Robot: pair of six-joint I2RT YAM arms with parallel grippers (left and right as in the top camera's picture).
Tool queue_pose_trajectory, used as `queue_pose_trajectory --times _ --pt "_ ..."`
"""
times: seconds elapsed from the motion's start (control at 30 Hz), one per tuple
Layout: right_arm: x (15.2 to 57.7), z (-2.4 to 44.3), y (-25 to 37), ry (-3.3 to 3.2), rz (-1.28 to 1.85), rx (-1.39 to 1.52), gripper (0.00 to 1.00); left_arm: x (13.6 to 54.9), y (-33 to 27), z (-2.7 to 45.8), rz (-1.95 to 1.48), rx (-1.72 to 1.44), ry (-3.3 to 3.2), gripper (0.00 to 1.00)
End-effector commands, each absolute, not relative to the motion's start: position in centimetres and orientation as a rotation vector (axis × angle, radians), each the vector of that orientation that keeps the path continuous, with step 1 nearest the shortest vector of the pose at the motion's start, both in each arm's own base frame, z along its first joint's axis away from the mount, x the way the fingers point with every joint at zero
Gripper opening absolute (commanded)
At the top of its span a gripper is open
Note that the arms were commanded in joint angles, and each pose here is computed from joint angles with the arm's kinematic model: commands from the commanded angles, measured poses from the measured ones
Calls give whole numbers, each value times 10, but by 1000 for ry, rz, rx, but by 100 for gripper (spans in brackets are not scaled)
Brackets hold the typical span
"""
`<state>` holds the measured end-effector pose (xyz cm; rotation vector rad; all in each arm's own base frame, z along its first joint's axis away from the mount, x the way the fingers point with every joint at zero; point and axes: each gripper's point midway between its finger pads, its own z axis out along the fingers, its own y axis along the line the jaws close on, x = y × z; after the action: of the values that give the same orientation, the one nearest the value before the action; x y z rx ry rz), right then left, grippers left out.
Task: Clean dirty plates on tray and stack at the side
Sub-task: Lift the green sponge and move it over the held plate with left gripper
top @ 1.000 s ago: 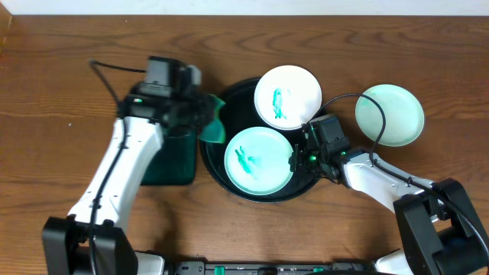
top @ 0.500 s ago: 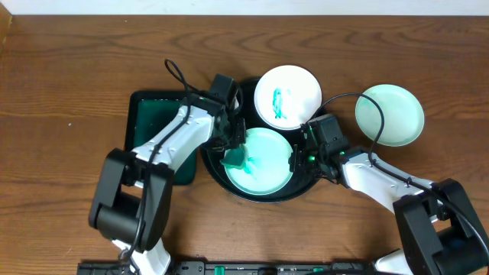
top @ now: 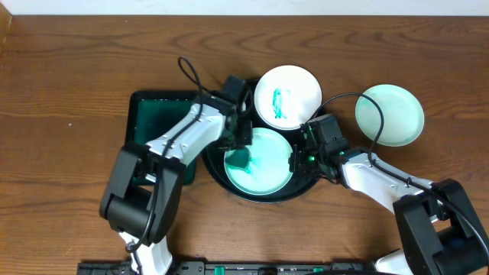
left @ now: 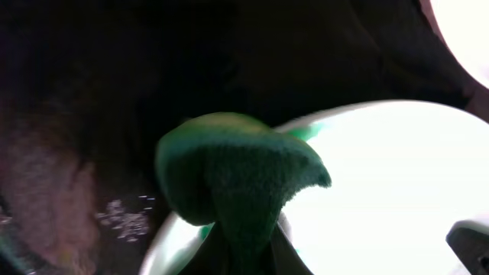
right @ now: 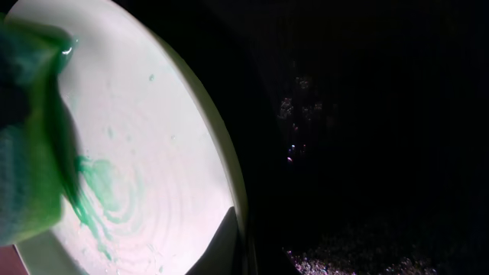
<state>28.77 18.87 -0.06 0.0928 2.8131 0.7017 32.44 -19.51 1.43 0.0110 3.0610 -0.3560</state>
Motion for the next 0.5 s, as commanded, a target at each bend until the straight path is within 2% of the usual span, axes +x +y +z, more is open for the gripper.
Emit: queue_pose_trajectory --times 0.0,0.27,0.47 --pt "275 -26 177 2882 572 78 1 278 -219 -22 -374 90 3216 7" --pt "273 -27 176 2889 569 80 1 253 -289 -10 -698 201 3191 7" --pt "273 -27 176 2892 567 81 1 266 -281 -9 -708 111 3177 7"
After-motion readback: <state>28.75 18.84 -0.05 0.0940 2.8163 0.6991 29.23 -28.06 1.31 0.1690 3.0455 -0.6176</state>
